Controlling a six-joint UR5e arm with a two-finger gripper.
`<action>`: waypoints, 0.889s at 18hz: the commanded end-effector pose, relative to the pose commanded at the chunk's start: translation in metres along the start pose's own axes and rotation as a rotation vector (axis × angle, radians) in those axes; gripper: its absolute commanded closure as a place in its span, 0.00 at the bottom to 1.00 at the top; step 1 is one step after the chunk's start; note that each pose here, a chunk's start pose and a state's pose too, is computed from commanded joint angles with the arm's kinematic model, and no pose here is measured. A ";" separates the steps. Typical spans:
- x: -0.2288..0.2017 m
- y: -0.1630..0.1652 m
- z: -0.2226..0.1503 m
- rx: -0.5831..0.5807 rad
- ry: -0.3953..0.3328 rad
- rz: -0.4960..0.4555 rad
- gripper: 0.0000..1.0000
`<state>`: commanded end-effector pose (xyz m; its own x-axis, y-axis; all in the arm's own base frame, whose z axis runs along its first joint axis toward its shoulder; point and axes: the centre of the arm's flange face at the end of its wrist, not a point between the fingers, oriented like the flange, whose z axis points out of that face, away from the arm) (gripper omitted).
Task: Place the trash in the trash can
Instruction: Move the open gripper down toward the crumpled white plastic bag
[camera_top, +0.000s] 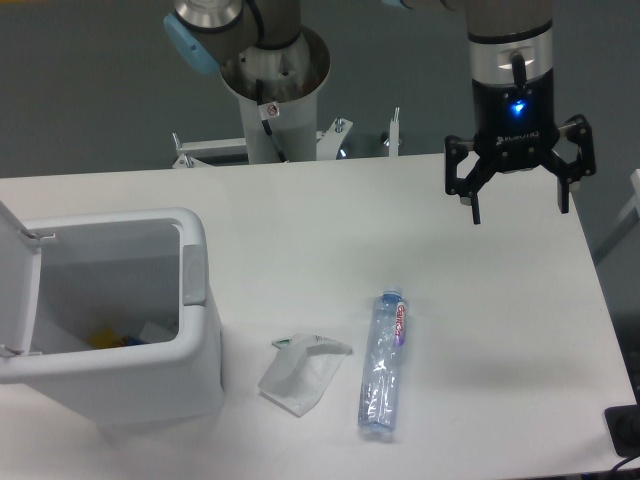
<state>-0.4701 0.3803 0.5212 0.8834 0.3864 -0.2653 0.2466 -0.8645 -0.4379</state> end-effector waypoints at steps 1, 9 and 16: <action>0.001 -0.001 0.002 0.000 0.003 0.001 0.00; 0.014 0.006 0.026 -0.024 0.039 -0.003 0.00; 0.090 0.009 0.104 -0.047 0.130 0.076 0.00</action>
<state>-0.4296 0.4408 0.4038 0.9437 0.2767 -0.1813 0.1925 -0.9050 -0.3793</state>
